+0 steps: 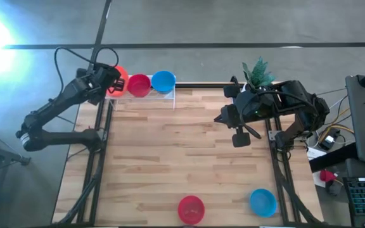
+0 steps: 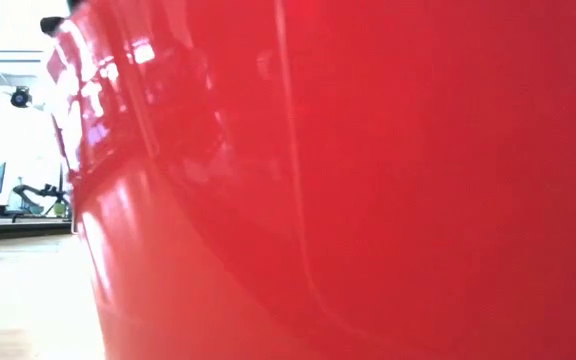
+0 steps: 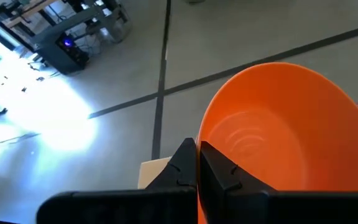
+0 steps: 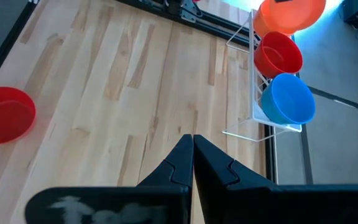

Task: Pick & Place Mini bowls
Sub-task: Stack the orange bowl on top of the orange bowl on the shelf, then stack the red bowl on top of the red bowl on the shelf

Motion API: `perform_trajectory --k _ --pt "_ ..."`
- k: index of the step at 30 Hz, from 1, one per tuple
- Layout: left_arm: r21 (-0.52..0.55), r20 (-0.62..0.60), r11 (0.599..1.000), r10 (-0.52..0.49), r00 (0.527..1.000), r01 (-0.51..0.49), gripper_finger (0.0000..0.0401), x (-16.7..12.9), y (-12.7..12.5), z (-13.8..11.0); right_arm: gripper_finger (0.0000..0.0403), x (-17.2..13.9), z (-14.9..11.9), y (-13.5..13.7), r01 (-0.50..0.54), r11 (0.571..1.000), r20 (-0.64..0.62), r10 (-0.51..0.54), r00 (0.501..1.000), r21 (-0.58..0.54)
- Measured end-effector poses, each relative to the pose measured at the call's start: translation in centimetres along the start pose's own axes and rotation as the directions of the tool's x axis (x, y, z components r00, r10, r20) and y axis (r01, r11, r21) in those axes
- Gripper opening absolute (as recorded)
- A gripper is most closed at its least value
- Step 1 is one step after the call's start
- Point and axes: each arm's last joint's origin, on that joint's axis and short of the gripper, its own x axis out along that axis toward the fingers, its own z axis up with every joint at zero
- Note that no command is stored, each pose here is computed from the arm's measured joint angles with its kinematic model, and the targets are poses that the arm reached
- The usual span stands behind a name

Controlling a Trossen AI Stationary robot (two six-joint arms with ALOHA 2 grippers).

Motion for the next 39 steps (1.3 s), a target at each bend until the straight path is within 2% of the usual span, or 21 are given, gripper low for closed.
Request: perform_trajectory --k 15,25,32,39 --pt "0.016 -0.012 0.999 -0.044 0.999 0.044 0.0002 0.1 -0.25 -0.07 0.0008 0.02 0.08 -0.01 0.001 1.0 0.007 -0.001 1.0 -0.025" --pt "0.018 -0.012 0.999 -0.043 0.999 0.044 0.0033 0.11 -0.24 -0.07 0.0008 0.02 0.08 -0.01 0.001 1.0 0.007 -0.001 1.0 -0.025" --pt "0.042 -0.011 0.998 -0.042 0.999 0.043 0.0069 0.12 -0.25 -0.07 0.0008 0.02 0.08 -0.01 0.001 1.0 0.007 -0.001 1.0 -0.025" --pt "0.082 0.02 0.997 0.006 1.0 -0.008 0.0093 0.11 -0.15 0.18 0.0008 0.02 0.08 -0.01 0.001 1.0 0.007 -0.001 1.0 -0.025"
